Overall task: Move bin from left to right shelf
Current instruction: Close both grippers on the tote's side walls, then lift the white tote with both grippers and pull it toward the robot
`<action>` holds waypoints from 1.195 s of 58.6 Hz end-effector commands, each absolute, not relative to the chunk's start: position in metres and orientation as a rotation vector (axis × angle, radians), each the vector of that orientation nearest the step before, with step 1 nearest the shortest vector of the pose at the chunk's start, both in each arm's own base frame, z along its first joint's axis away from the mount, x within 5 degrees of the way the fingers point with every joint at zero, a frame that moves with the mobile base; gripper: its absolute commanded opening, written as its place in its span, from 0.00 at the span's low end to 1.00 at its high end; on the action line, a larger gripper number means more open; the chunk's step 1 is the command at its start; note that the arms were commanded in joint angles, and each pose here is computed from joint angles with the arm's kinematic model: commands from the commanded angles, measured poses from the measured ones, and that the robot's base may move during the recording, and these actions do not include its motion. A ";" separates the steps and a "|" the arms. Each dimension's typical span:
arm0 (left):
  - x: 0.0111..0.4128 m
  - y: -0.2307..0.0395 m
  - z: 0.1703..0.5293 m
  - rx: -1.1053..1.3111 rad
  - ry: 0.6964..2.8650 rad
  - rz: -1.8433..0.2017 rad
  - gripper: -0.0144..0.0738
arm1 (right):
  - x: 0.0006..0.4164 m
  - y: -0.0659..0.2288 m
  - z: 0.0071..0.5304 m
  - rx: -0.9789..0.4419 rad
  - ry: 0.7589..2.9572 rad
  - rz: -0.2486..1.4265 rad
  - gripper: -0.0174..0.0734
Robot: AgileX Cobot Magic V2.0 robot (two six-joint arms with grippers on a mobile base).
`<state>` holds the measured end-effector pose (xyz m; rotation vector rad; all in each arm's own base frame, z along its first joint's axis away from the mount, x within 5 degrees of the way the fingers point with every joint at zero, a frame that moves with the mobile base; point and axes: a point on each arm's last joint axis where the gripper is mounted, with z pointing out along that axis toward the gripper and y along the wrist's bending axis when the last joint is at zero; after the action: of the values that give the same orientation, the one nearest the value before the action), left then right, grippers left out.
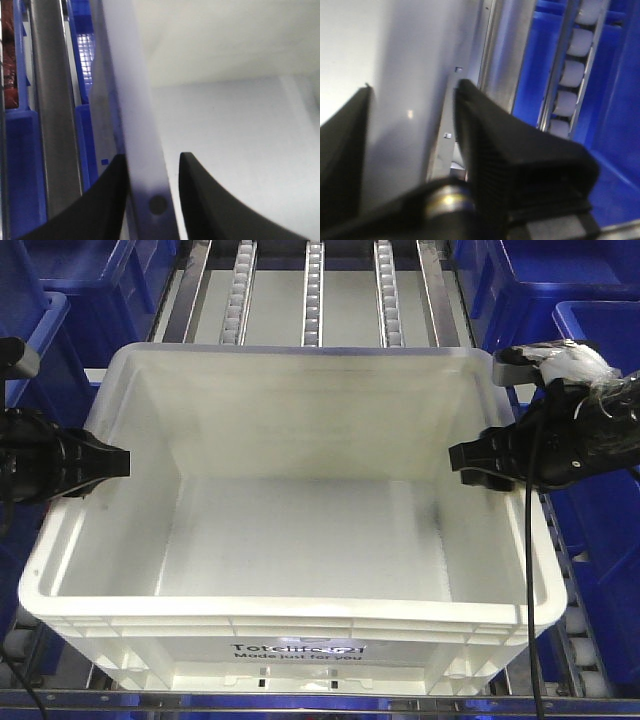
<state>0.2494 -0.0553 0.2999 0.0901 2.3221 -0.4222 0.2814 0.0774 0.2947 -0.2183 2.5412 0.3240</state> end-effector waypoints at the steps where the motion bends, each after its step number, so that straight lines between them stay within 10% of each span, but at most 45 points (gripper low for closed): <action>1: 0.252 -0.057 0.319 0.073 2.227 -0.438 0.17 | 0.283 0.078 0.315 -0.211 2.437 0.336 0.26; 70: 0.222 -0.053 0.356 0.063 2.066 -0.467 0.16 | 0.259 0.078 0.354 -0.249 2.257 0.415 0.19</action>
<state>0.2282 -0.0524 0.3251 0.0822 2.2254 -0.4330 0.2629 0.0774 0.3224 -0.2742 2.4262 0.3767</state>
